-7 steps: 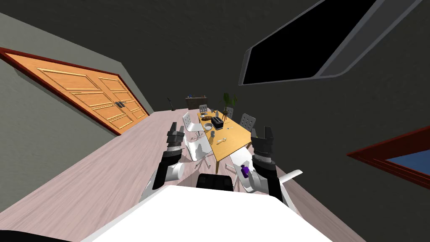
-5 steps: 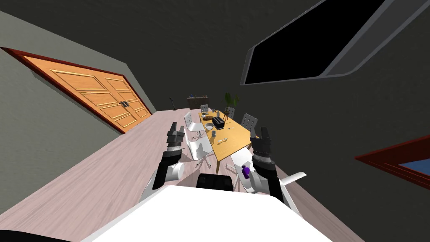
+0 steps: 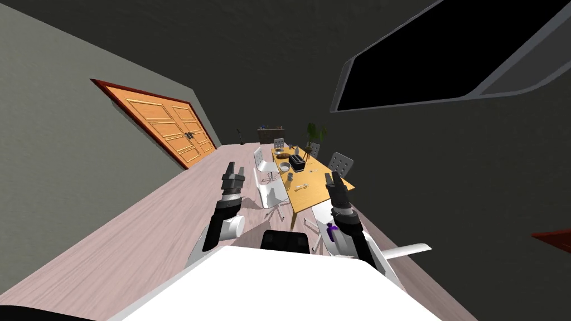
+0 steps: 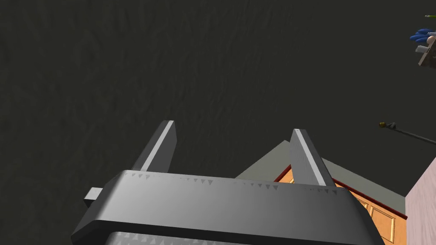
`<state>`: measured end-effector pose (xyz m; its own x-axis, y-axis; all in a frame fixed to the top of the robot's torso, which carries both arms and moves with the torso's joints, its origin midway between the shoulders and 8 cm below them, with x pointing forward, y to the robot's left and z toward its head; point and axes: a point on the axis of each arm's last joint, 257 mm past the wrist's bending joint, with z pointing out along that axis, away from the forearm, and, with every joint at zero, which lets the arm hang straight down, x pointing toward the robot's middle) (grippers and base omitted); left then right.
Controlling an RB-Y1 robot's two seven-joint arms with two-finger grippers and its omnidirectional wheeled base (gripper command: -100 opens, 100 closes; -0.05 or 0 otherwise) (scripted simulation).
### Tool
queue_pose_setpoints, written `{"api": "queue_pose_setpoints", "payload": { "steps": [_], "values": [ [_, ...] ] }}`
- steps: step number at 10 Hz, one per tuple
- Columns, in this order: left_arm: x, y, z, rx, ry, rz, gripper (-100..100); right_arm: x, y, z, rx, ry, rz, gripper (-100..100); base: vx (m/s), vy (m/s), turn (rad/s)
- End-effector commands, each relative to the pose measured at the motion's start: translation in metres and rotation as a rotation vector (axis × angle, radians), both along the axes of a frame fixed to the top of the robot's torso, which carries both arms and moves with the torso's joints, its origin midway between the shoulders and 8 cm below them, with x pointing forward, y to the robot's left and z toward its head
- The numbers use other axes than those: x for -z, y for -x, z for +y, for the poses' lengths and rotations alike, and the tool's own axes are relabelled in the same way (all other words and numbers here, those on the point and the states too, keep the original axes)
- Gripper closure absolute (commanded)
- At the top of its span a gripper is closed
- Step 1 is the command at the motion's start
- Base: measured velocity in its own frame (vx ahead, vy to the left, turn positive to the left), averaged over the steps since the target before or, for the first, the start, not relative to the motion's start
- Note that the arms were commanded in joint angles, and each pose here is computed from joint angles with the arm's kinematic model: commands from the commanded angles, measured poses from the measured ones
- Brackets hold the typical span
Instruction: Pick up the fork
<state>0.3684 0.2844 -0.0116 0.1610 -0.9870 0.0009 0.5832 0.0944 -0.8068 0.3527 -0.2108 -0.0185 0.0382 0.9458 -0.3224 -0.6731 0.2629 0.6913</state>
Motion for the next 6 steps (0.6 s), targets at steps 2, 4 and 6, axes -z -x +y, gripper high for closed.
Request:
{"api": "queue_pose_setpoints", "payload": {
  "steps": [2, 4, 6],
  "values": [
    [0.000, 0.000, 0.000, 0.000, 0.000, 0.000, 0, 0.025, -0.004, 0.017, -0.025, 0.131, 0.029, -100, -0.048, 0.035, 0.253],
    [0.000, 0.000, 0.000, 0.000, 0.000, 0.000, 0, 0.038, -0.006, 0.024, -0.037, 0.194, 0.043, -100, -0.029, 0.034, 0.167],
    [0.000, 0.000, 0.000, 0.000, 0.000, 0.000, 0, 0.067, -0.009, 0.035, -0.052, 0.310, 0.069, -100, -0.029, 0.056, 0.364]
  ]
}}
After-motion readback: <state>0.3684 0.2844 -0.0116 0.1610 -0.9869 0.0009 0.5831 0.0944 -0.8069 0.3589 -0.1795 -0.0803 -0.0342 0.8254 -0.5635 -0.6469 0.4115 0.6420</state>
